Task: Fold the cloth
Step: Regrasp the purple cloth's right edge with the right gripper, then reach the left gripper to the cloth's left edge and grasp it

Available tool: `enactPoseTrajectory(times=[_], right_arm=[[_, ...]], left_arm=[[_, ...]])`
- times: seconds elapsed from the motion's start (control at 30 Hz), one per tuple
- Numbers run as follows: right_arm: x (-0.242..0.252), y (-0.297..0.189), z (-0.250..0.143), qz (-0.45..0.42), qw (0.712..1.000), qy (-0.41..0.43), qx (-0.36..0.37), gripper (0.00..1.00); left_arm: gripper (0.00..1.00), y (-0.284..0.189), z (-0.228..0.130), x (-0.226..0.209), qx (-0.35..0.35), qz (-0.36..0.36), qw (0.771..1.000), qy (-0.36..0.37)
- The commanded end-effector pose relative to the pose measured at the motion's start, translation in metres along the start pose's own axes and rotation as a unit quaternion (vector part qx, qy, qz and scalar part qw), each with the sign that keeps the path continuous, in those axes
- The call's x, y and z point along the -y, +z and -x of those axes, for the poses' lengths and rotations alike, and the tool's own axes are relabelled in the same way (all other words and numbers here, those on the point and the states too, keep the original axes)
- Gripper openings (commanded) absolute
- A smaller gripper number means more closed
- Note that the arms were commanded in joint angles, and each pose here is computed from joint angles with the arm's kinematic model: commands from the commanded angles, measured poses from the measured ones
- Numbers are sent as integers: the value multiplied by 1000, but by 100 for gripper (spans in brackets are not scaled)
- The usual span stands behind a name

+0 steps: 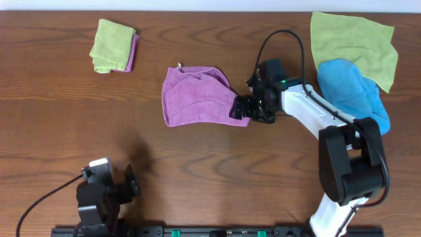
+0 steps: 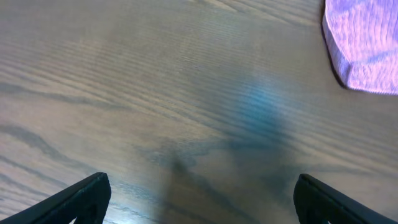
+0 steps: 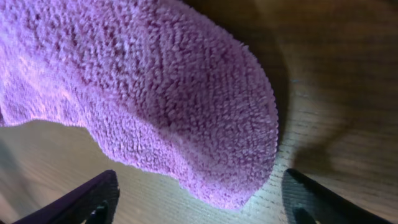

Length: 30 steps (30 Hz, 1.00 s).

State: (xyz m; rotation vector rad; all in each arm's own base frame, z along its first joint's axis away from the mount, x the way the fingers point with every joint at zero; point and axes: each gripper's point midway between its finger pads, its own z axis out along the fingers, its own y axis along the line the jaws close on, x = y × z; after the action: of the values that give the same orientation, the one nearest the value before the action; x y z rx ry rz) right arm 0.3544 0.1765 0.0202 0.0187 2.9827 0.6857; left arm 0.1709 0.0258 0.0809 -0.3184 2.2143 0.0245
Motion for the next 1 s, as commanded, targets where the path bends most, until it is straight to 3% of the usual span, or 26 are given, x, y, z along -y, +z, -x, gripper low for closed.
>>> enactPoseTrajectory(times=[0.0, 0.17, 0.63, 0.87, 0.97], right_arm=[[0, -4, 1, -2, 1000, 14, 8, 80], [-1, -4, 5, 1, 1000, 18, 16, 75], [4, 7, 3, -3, 999, 33, 6, 67], [3, 14, -2, -5, 999, 31, -4, 61], [2, 15, -4, -13, 1000, 25, -4, 45]], left_arm=[[95, 1, -3, 0, -4, 0, 998, -70], [95, 1, -6, 0, -10, 1, 987, -158], [95, 1, -7, 5, -14, -12, 986, -163], [95, -1, -7, 26, -31, -72, 975, -206], [95, -3, -1, 36, -27, -102, 970, -218]])
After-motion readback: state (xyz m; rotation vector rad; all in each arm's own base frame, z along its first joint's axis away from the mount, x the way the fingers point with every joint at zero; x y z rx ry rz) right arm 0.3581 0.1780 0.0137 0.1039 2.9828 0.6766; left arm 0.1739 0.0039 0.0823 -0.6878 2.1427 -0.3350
